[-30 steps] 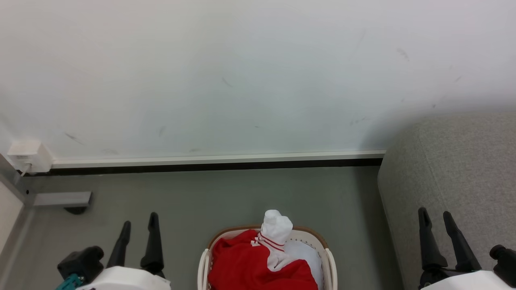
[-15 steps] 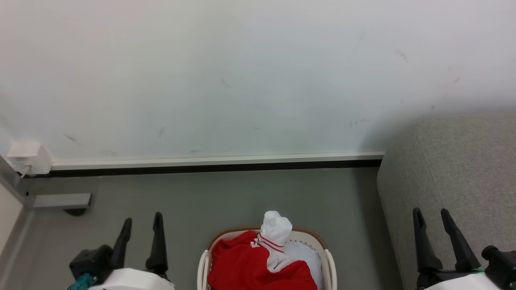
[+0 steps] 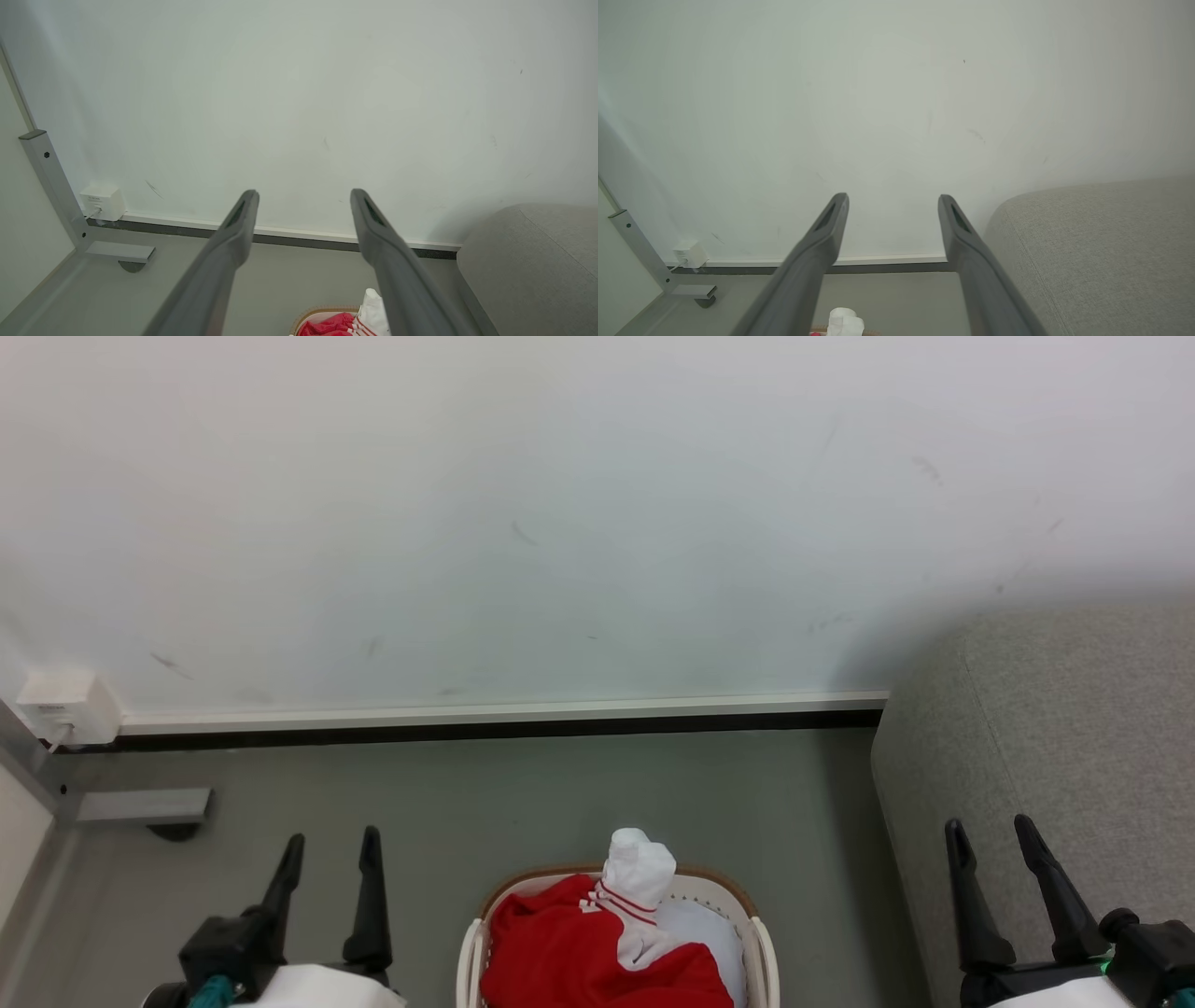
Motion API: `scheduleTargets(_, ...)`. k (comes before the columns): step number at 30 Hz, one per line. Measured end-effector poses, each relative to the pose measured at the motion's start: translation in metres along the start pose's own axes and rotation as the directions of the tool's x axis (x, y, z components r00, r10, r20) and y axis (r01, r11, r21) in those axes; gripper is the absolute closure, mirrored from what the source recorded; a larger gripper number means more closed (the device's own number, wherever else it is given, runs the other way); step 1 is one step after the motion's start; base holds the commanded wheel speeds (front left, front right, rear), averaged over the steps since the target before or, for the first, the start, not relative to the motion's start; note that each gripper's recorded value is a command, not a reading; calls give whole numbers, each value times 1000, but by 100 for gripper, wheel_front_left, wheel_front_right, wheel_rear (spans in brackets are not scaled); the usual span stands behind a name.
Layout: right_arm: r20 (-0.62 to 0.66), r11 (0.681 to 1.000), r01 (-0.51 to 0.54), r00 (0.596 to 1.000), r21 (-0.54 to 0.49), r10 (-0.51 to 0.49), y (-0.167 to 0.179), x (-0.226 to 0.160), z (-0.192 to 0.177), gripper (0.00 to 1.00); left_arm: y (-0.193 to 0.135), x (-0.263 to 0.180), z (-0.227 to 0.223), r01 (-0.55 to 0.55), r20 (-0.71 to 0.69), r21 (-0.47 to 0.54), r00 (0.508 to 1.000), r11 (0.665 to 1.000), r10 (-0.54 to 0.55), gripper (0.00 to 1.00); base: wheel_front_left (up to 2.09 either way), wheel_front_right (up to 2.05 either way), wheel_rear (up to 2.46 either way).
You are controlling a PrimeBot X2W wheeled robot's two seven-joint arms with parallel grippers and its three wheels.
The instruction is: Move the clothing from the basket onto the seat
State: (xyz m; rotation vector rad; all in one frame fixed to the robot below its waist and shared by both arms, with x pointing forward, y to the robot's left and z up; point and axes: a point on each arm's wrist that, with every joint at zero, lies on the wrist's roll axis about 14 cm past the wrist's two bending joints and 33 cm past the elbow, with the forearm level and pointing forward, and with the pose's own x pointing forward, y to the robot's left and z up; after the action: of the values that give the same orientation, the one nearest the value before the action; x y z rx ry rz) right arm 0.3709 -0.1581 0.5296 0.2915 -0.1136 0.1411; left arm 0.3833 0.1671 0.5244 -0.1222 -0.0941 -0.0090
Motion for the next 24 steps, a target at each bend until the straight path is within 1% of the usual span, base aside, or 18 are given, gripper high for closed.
scheduleTargets(24,58,993,-30,998,-113,37,7,-1,12,0,-6,0,10,28,66,158,997,987,-39,0,0,0,0)
